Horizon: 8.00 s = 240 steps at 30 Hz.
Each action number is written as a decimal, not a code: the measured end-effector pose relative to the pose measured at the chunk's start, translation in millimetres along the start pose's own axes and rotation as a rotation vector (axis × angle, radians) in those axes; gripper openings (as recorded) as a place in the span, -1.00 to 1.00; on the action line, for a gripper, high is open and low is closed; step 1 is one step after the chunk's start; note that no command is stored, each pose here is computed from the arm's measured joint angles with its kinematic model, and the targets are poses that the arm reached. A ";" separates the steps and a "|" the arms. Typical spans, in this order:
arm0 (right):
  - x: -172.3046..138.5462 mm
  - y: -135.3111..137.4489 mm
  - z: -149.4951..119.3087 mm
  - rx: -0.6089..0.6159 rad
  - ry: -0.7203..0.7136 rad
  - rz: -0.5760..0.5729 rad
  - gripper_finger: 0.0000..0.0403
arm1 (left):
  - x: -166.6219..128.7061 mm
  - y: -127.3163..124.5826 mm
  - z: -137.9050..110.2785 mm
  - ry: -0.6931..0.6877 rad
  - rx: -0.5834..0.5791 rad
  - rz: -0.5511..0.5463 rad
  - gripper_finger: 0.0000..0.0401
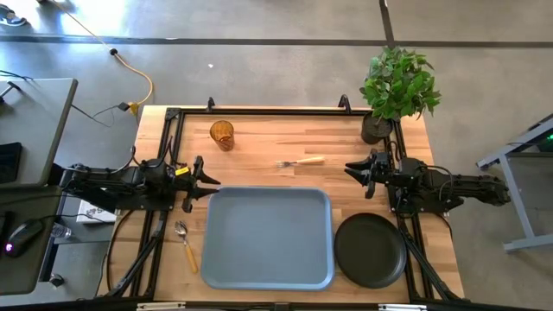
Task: Pick and place plate/cup/fork/spoon on tray
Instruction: Put the black plate on the blue serving tray
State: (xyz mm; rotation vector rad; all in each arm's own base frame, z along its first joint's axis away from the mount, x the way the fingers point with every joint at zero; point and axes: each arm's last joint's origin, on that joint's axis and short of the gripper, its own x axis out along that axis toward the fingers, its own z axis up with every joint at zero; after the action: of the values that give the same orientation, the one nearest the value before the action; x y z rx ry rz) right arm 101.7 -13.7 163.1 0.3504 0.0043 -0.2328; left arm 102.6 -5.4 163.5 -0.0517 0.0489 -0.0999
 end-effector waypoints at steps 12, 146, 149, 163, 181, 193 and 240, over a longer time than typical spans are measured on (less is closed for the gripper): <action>-1.6 5.0 16.6 0.126 -0.176 0.041 -0.51 | 0.0 0.0 -0.1 0.000 0.000 0.002 -0.47; 123.2 127.6 -52.3 -0.607 1.753 0.171 -0.95 | 0.0 0.8 -0.9 0.009 0.001 0.025 -0.47; 120.9 126.6 -51.6 -0.602 1.782 0.166 -0.98 | 0.0 0.9 -0.9 0.008 0.001 0.030 -0.47; 102.2 126.0 -10.4 -0.450 1.774 0.144 -1.00 | 0.0 1.0 -0.9 0.008 0.001 0.032 -0.47; 101.5 106.8 69.2 0.321 1.281 -0.216 -1.00 | 0.0 1.0 -0.8 0.008 0.001 0.032 -0.47; 142.9 111.3 95.6 0.754 0.729 -0.277 -1.00 | 0.0 1.0 -0.8 0.007 -0.001 0.032 -0.47; 234.2 182.6 25.8 0.601 1.170 -0.497 -1.00 | -0.1 2.0 -1.4 0.012 0.001 0.066 -0.47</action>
State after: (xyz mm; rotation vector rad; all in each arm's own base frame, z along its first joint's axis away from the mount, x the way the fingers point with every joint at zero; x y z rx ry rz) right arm 370.2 91.4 239.0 1.0469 1.2067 -0.4928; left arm 102.7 -3.5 162.1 -0.0488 0.0624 -0.0343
